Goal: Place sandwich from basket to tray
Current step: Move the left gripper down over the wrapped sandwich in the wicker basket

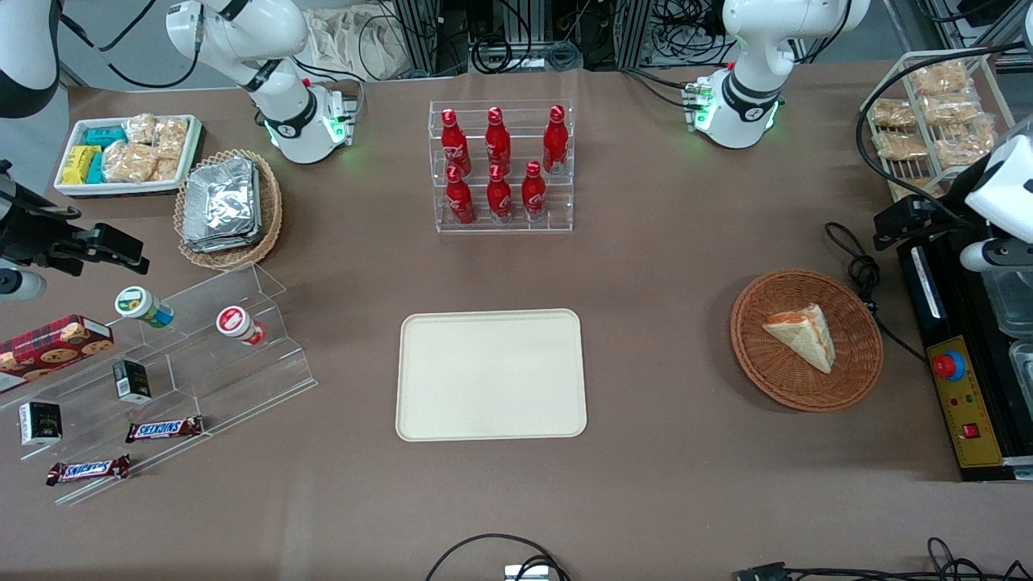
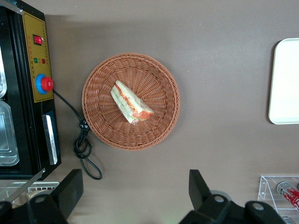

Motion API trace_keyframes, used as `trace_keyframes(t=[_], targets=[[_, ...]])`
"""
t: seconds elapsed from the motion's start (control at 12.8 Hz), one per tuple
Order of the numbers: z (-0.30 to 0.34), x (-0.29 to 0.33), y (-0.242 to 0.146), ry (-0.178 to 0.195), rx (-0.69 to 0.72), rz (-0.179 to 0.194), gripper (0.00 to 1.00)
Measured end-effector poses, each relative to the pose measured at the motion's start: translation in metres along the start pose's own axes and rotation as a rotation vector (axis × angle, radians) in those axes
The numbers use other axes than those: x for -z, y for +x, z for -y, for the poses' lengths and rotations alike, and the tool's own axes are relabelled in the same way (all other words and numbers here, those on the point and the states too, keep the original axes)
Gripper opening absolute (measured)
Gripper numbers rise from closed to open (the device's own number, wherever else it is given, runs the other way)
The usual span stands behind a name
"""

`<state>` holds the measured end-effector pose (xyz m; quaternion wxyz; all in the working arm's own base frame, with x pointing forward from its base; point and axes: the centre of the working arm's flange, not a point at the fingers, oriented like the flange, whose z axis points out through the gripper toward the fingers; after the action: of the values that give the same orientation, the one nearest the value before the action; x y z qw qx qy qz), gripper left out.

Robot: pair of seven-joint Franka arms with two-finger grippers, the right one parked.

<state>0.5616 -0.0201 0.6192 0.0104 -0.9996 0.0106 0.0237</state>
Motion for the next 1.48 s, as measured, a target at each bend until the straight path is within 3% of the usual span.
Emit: trace_keyframes(t=[0.39, 0.78, 1.09, 1.48], targets=[[0.002, -0.002, 0.001, 0.000, 0.002, 0.004, 1.00], [0.008, -0.054, 0.012, 0.003, 0.075, 0.058, 1.00], [0.017, -0.117, 0.014, 0.005, 0.239, 0.048, 1.00], [0.026, -0.194, 0.003, -0.004, 0.424, -0.008, 1.00]])
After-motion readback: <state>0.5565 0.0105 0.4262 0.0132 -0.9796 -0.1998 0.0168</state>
